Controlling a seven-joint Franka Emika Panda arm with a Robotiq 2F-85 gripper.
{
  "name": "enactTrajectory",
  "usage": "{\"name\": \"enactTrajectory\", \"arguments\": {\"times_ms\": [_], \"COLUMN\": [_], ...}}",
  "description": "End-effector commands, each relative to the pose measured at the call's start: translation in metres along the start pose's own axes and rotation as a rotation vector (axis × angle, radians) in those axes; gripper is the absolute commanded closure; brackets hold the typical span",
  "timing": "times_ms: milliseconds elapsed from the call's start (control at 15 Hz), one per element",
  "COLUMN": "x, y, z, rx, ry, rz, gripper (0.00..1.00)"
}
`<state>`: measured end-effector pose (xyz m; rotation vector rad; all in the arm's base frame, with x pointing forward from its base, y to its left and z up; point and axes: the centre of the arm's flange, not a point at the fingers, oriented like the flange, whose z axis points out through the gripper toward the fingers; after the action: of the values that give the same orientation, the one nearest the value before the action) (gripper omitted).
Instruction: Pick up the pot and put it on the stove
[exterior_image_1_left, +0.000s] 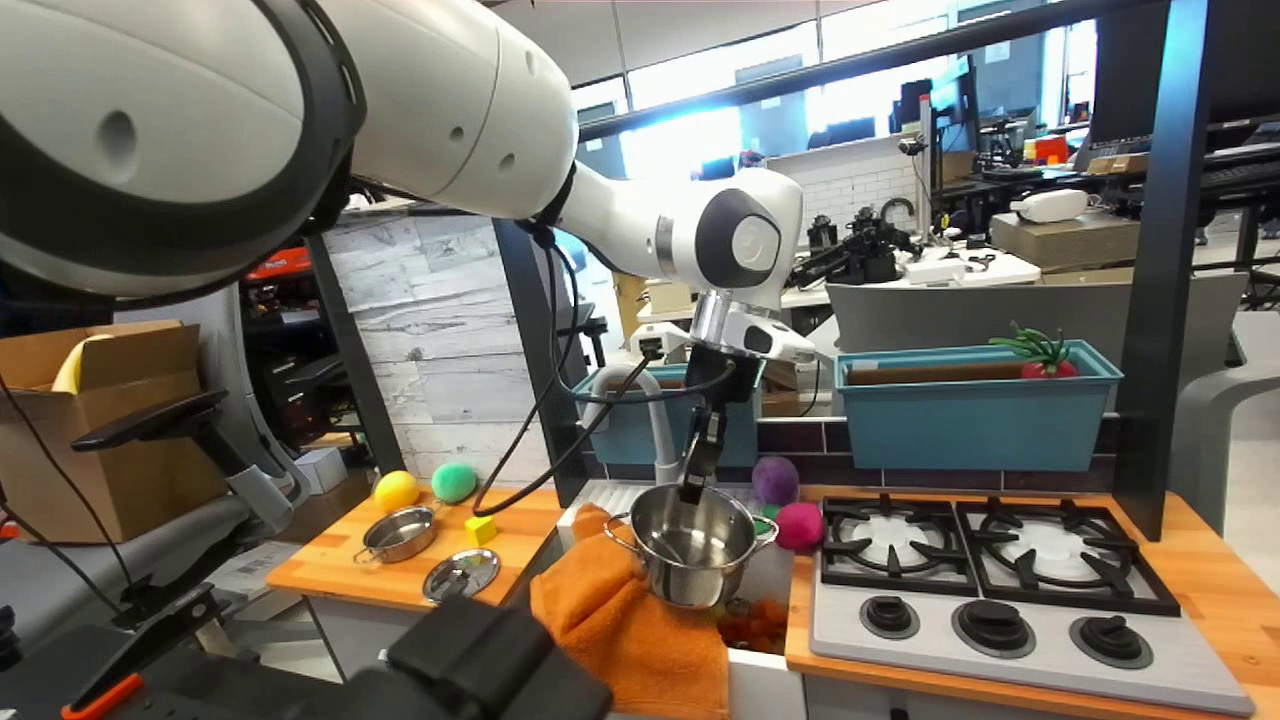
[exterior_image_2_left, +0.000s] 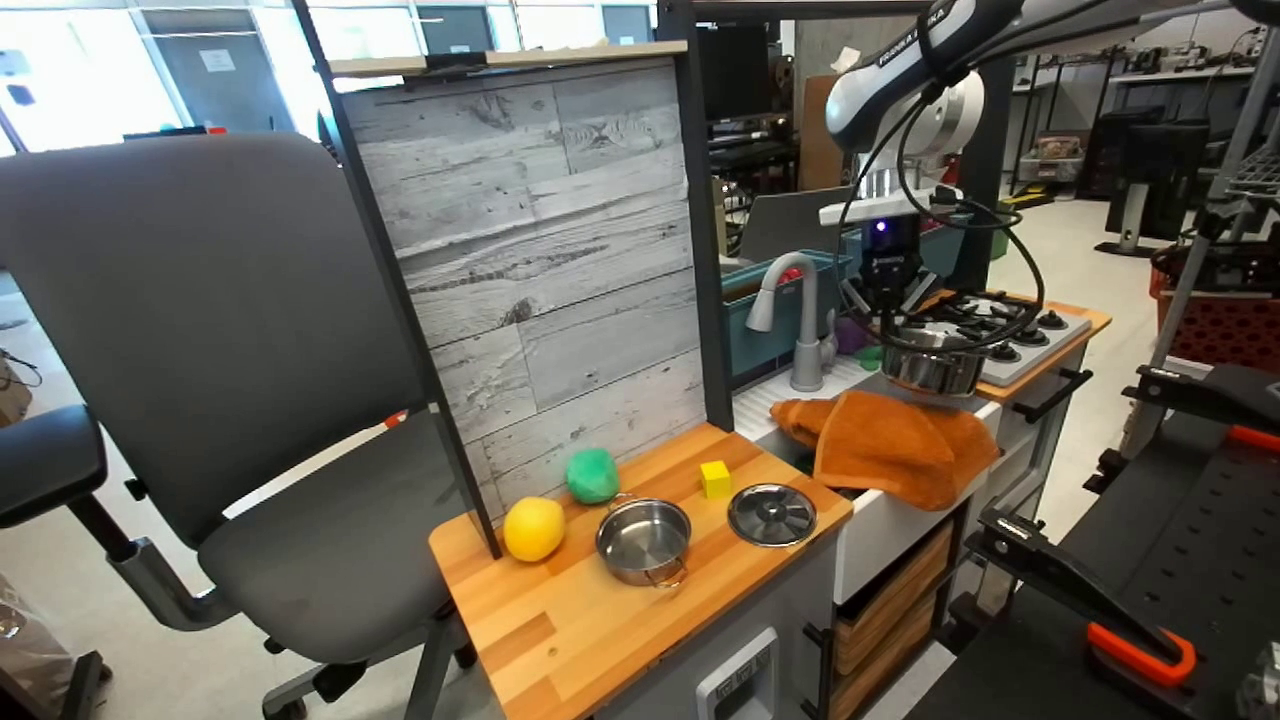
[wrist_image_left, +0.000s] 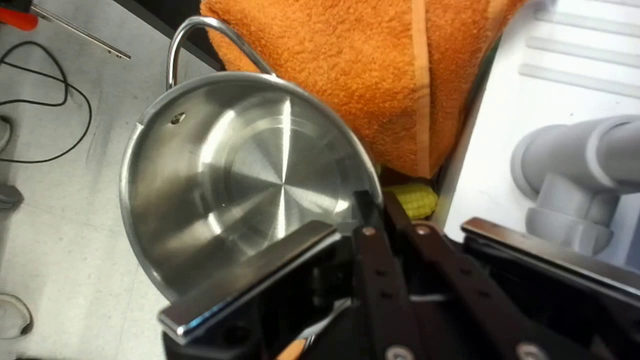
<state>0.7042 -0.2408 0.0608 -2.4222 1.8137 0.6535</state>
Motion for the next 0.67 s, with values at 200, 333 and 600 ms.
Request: {"name": "enactTrajectory", "arguments": {"times_ms": [200,333,600], "x": [0.046,0.06,0.086], "y": [0.013,0.018,0.011], "z": [-0.051,-0.06,-0.071], "rx": [0.193,0.253,0.332], "ry": [0.037,0.056,0.083], "rz": [0.255,0.348,0.556], "gripper": [0.98,0.98,0.98]}}
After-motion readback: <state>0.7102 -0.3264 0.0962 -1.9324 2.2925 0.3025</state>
